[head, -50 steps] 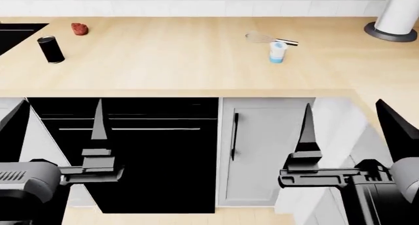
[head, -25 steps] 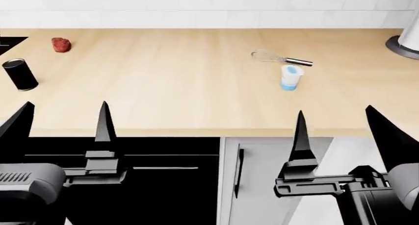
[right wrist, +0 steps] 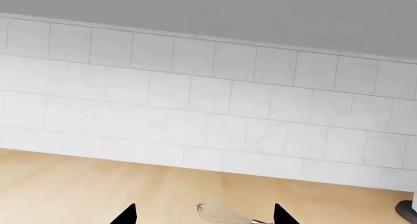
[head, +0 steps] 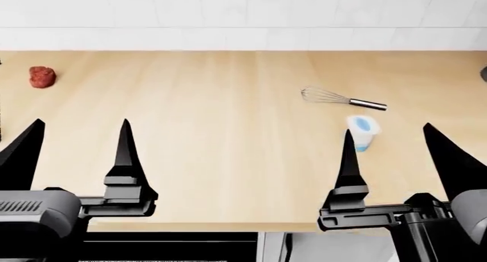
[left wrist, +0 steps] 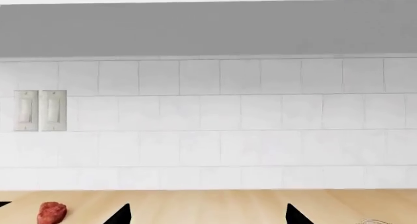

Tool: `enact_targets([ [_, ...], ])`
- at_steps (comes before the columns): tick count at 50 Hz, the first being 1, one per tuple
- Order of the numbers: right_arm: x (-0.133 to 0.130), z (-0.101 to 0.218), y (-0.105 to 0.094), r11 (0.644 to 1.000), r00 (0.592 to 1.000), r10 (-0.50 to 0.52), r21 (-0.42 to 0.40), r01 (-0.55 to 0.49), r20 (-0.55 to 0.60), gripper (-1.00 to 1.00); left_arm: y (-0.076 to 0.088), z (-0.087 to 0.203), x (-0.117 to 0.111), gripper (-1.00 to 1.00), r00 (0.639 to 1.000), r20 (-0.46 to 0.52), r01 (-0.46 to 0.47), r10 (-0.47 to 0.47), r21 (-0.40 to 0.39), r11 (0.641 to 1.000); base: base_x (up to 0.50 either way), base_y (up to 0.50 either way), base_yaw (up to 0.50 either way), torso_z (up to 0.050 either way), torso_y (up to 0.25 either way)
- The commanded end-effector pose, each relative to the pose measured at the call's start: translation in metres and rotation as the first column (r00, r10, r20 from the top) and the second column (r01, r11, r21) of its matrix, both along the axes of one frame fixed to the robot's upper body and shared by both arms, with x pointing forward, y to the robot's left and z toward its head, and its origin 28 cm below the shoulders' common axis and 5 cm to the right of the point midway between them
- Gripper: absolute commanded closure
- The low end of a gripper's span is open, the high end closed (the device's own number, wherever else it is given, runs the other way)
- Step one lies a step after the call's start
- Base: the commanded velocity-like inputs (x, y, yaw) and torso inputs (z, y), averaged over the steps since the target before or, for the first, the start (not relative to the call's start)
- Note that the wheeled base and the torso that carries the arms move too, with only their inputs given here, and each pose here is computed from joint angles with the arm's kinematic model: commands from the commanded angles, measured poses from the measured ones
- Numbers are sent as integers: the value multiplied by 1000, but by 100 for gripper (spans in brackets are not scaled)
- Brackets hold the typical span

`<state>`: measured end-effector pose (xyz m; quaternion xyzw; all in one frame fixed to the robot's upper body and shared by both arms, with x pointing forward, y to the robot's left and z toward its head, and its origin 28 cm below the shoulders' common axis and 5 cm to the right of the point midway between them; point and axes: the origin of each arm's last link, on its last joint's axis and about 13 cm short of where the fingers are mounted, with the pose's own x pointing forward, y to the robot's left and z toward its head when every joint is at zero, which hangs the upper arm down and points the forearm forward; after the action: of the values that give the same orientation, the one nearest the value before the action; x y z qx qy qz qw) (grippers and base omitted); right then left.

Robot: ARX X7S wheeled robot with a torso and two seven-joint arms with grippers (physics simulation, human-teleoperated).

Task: Pick the yogurt and canned food from the counter and place them in the cabinets closest to them.

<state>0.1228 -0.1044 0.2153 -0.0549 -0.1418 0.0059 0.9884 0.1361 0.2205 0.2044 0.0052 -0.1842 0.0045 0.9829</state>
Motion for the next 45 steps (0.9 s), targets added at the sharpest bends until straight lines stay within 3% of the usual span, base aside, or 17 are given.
enact_targets([
  [1,0,0,-1,1000,1000,-8,1,8,2,-100,0,-1,0,-100,1000,-3,1,-1,0,1000,500,0,0,0,0],
  [10,0,-1,-1,1000,1000,-12,3,12,0,-100,-1,-2,1,-100,1000,-5,4,-4,3,1000,500,0,0,0,1],
  [22,-3,-1,-1,999,1000,25,23,-25,-13,-100,-3,1,0,-100,1000,-2,8,-8,8,1000,0,-369,0,0,1],
  [29,-4,-2,-1,999,1000,30,10,-30,-1,-100,-4,1,-1,-100,1000,-2,10,-10,10,1000,29,0,0,0,0],
  [39,-4,-4,0,999,999,40,10,-40,-17,-100,-4,-1,0,-100,1000,-6,11,-11,9,1000,500,0,0,0,0],
  [45,-5,-4,1,998,998,54,23,-54,-30,-100,-4,-2,0,-100,1000,-8,11,-11,8,1000,0,0,0,0,2],
])
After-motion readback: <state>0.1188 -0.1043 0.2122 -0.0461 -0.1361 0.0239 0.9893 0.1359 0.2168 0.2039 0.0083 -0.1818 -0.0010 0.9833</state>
